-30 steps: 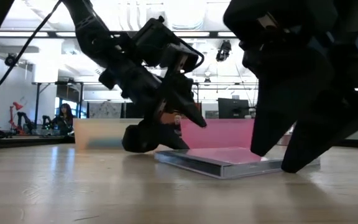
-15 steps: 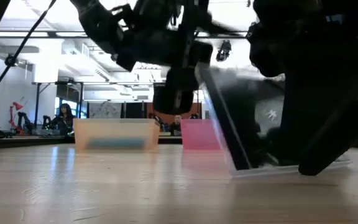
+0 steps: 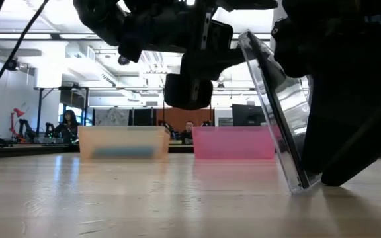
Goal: Pick & place jewel cases by type
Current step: Put the left black CD case into the pink bin
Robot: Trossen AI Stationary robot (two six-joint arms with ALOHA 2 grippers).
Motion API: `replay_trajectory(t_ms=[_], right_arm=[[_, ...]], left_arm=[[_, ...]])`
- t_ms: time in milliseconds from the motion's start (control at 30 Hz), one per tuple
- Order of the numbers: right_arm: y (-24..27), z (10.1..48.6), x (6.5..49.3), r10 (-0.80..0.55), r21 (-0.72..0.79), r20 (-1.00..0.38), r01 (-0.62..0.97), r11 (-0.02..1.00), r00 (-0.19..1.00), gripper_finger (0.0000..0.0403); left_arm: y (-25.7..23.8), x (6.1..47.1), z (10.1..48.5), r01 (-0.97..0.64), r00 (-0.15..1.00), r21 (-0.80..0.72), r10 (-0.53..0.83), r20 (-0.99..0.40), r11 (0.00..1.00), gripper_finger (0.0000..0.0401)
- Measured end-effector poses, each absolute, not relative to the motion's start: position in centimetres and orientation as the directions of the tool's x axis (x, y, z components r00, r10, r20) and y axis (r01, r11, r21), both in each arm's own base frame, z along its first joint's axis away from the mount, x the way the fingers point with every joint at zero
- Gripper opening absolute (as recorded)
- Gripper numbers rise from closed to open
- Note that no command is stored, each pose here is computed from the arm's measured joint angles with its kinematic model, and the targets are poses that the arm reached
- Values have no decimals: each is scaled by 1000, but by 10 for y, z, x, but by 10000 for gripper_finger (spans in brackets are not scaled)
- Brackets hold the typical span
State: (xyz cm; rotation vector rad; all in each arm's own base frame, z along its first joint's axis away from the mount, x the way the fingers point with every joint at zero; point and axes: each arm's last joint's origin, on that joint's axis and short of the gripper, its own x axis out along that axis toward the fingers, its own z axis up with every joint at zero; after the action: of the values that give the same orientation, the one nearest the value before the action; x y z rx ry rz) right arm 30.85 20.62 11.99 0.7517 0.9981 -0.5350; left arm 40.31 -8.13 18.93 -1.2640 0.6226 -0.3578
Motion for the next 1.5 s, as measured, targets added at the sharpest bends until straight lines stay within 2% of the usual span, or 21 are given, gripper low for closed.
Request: replay_trajectory(t_ms=[333,667,1067,1300,1500], right_arm=[[219,120,299,-127,350,-851,731,585,510,226],[233,120,282,-170,372,-837,768,522,520,226],[237,122,278,-153,369,-845,766,526,512,226],[237,122,278,-151,368,-846,764,530,512,226],[237,122,278,-148,370,-846,764,528,513,226]], left_arm=[[-87,406,188,-62,819,-966,-541,-194,253,202],[-105,417,178,-32,824,-986,-554,-118,163,202],[-99,418,183,2,804,-981,-583,-115,196,202],[-91,416,187,28,777,-953,-606,-169,302,202],[-88,417,190,104,786,-941,-607,-120,321,202]])
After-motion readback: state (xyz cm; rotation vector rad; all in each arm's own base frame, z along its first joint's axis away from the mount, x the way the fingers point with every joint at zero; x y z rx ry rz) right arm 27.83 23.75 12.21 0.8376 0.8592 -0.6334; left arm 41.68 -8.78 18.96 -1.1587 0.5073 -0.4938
